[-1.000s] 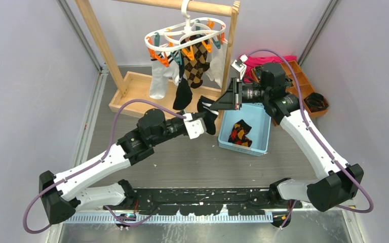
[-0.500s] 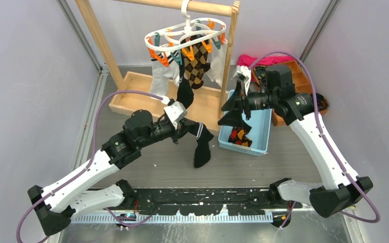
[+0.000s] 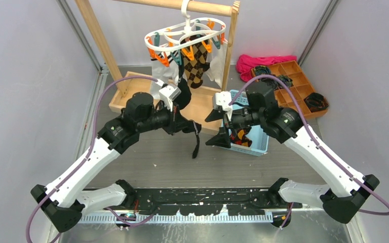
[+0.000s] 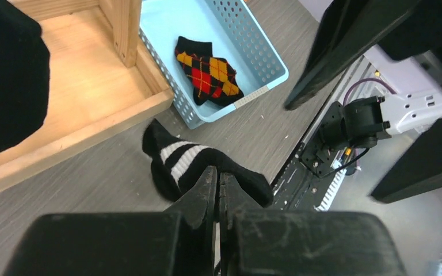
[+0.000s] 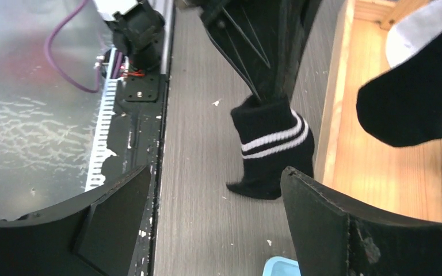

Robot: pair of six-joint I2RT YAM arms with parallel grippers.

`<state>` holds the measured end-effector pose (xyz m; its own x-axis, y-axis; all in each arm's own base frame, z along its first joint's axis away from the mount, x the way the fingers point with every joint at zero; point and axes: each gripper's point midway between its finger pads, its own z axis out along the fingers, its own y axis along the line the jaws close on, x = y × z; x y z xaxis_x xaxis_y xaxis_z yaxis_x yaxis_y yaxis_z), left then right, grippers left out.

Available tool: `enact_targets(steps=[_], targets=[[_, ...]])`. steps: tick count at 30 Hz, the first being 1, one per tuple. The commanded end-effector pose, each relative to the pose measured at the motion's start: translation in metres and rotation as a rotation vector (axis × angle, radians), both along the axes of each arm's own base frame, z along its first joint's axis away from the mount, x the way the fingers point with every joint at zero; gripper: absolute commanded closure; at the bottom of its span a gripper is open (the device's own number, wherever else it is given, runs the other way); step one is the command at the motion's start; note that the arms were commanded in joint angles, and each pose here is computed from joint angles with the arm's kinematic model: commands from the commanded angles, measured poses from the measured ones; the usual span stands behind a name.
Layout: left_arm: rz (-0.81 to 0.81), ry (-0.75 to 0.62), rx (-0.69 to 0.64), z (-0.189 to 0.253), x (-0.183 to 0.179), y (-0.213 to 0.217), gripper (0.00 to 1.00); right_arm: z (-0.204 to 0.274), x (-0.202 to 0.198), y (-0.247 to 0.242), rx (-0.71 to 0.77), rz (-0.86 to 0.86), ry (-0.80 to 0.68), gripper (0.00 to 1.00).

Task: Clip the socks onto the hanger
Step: Pick up the sock from the bin.

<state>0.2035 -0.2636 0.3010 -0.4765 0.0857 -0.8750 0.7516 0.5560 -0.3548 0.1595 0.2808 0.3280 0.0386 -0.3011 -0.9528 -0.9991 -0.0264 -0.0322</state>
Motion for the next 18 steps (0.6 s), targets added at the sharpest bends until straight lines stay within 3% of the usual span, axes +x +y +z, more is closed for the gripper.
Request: enact_targets(steps=[1,6,12,18], targets=[[0.085,0.111,0.046,0.018,-0.007,0.017,1.0,0.013,0.031,0.012,0.06,-0.204,-0.037,0.11],[0.13,0.222,0.071,0.029,-0.012,0.021,1.0,0.005,0.036,0.024,0.066,-0.282,-0.029,0.11],[0.119,0.262,0.024,0.038,-0.017,0.016,1.0,0.005,0.046,0.033,0.09,-0.297,-0.084,0.12],[0.103,0.28,-0.004,0.041,-0.019,0.01,1.0,0.01,0.038,0.044,0.122,-0.233,-0.14,0.22]])
